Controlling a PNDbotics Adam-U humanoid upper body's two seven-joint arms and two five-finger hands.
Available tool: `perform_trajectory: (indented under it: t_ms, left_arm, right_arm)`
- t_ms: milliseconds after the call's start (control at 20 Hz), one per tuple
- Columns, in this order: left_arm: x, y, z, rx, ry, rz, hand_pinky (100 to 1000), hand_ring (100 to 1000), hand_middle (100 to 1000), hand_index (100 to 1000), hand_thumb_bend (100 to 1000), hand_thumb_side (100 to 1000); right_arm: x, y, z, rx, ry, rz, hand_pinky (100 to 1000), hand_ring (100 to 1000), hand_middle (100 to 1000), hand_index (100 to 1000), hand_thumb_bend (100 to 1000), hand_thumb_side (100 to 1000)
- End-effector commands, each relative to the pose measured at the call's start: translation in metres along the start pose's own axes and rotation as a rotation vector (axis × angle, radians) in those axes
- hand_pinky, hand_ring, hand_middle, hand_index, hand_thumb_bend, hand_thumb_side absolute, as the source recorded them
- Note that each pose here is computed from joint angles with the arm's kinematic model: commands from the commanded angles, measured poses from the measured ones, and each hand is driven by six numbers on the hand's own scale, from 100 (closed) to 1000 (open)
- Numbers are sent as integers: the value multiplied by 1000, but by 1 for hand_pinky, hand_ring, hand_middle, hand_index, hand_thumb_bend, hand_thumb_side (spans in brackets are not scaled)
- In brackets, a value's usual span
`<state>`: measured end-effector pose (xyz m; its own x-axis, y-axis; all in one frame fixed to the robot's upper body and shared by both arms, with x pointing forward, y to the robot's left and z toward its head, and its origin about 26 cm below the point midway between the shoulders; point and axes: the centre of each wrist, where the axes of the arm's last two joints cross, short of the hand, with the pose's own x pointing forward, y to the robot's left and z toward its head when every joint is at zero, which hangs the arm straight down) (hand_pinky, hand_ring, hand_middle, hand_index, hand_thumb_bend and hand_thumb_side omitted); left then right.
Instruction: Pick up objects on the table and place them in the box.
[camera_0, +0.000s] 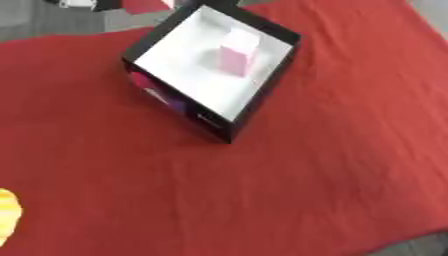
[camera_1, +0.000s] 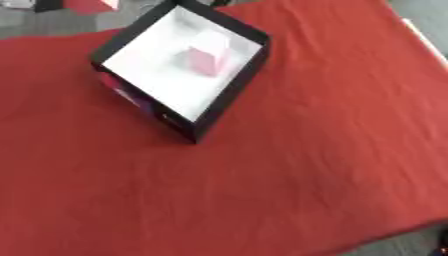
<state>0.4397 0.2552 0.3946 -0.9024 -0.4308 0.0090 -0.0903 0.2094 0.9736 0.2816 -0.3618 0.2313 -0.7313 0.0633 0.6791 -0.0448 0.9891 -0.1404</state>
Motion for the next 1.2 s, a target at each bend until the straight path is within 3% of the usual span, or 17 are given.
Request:
perform_trajectory:
  t_ms: [50, 150, 250, 300, 550, 850, 1100, 1200]
  left_arm:
    - [-15, 3, 1, 14, 57, -45, 660, 521, 322, 545, 300, 100]
    - [-24, -3, -2, 44, 105, -36, 663, 521, 323, 548, 280, 100]
    - [-32, -14, -7, 88, 148, -10, 660, 509, 311, 545, 171, 100]
    - [-34, -19, -10, 107, 166, 5, 661, 509, 314, 548, 158, 100]
    - [-43, -48, -15, 121, 235, 8, 664, 513, 323, 560, 148, 100]
    - [-48, -66, -17, 78, 280, -38, 679, 540, 365, 594, 195, 100]
    - [-51, -75, -15, -57, 270, -68, 735, 632, 486, 696, 209, 100]
    - [-51, -75, -14, -71, 260, -69, 790, 754, 639, 809, 284, 137]
  right_arm:
    - [13, 1, -11, 49, -45, 2, 875, 837, 799, 896, 100, 618]
    - [14, 4, -15, 57, -53, -14, 876, 841, 808, 898, 100, 619]
    - [13, 7, -17, 65, -60, -30, 879, 847, 821, 902, 100, 615]
    - [13, 9, -18, 70, -63, -34, 880, 850, 828, 903, 100, 621]
    - [10, 17, -23, 128, -67, -43, 881, 851, 828, 903, 100, 631]
    - [8, 22, -26, 166, -73, -45, 882, 850, 826, 902, 100, 640]
    - [7, 22, -26, 174, -69, -39, 882, 848, 822, 901, 100, 642]
    - [6, 22, -26, 176, -68, -39, 882, 847, 821, 901, 100, 643]
